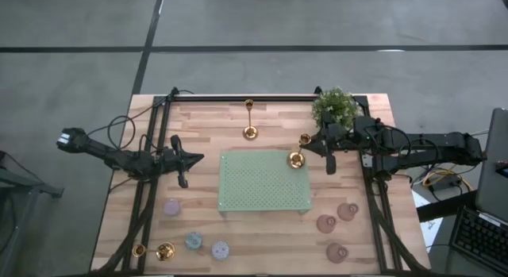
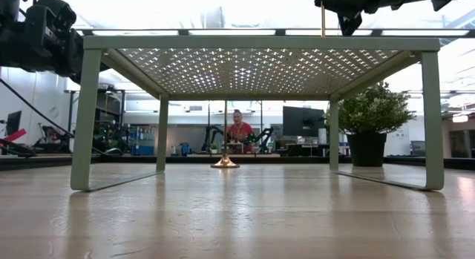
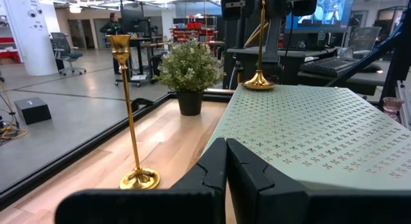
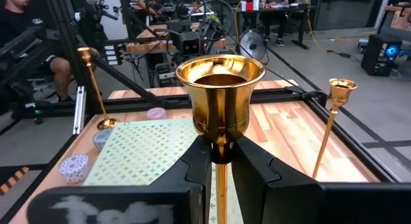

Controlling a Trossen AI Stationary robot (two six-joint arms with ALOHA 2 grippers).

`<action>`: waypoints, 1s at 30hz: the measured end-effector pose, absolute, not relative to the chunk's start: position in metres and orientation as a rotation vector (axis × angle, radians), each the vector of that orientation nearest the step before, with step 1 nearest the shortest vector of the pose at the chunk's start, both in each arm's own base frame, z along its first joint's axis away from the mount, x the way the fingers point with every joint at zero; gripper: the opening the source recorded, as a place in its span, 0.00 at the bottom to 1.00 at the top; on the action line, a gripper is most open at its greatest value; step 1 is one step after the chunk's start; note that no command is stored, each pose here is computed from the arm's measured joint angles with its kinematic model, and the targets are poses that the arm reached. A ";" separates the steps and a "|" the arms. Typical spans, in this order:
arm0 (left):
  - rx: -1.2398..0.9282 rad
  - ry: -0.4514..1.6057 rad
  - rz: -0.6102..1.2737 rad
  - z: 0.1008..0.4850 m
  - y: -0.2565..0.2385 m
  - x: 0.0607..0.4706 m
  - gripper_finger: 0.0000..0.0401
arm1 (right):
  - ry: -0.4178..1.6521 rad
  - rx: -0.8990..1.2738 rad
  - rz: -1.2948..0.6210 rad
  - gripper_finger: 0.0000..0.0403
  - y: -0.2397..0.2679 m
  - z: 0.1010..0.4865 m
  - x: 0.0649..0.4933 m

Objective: Pick & Place candle stick holders
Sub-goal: Put the top right gold candle holder on the shelf

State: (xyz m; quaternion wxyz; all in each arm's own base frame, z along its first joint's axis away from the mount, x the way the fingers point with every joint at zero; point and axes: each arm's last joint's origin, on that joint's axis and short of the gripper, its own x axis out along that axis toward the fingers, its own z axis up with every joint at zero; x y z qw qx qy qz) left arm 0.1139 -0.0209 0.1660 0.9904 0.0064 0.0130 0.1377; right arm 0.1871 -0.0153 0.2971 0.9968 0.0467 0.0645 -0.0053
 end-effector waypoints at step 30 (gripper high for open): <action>0.013 0.026 0.276 0.166 -0.021 0.114 0.03 | 0.167 0.090 -0.023 0.28 -0.016 0.290 0.192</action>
